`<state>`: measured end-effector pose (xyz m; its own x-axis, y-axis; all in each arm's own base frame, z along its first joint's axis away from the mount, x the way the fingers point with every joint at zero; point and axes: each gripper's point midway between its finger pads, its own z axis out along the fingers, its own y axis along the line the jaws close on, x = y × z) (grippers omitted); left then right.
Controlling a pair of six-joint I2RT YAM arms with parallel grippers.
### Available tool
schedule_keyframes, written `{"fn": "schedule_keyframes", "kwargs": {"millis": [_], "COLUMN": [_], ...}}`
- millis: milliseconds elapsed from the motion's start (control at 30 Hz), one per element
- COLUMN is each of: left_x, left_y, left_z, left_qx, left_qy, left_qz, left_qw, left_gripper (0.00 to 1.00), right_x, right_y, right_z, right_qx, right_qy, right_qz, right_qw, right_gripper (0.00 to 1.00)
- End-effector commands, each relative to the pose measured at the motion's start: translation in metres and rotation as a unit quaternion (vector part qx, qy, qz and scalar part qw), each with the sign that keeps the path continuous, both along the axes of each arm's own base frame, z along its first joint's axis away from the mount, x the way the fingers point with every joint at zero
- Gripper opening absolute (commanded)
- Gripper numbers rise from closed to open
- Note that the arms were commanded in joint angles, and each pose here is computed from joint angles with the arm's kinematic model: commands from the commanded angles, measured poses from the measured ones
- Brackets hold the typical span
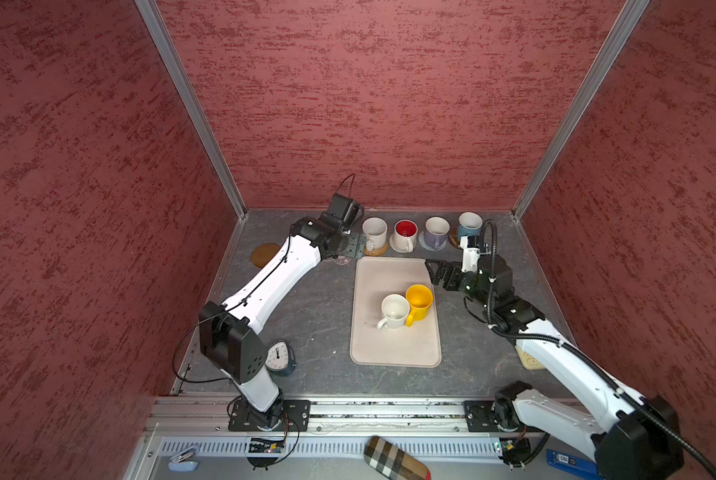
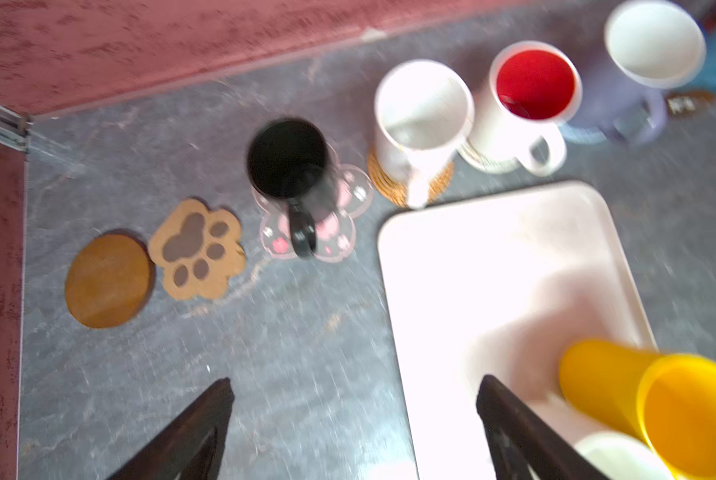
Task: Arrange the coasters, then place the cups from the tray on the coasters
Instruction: 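Move the left gripper over the white mug on the tray, then close the left gripper on the white mug rim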
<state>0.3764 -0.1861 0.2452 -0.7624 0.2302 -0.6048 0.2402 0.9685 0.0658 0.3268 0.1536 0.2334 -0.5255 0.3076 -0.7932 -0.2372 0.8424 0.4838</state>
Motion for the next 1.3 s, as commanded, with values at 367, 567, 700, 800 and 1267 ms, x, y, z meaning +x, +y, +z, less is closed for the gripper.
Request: {"fn": "schedule_keyframes", "kwargs": {"millis": [367,567,700,800,1267], "left_x": [-0.109,-0.139,-0.154,-0.162,-0.168], "left_y": [-0.047,-0.073,-0.086,-0.088,-0.108], "left_z": [-0.031,-0.061,-0.075,-0.089,-0.141], "left_qx": [0.007,-0.006,0.01,0.023,0.037], "left_qy": [0.077,0.124,0.14,0.16,0.187], "left_qz": [-0.116,-0.141,-0.177,-0.191,-0.217], "left_qw": [0.99,0.982,0.974,0.968,0.957], "left_gripper": [0.81,0.7,0.69,0.64,0.64], "right_x": [-0.028,-0.027,-0.027,-0.026,-0.024], "right_y": [-0.017,-0.032,-0.036,-0.037,-0.042], "right_z": [-0.047,-0.065,-0.069,-0.07,-0.084], "right_qx": [0.004,0.005,0.007,0.002,0.011], "right_qy": [0.07,0.095,0.096,0.094,0.103], "right_qz": [-0.016,-0.043,-0.043,-0.041,-0.049], "right_qw": [0.997,0.995,0.994,0.995,0.993], "right_gripper": [0.99,0.99,0.99,0.99,0.99]}}
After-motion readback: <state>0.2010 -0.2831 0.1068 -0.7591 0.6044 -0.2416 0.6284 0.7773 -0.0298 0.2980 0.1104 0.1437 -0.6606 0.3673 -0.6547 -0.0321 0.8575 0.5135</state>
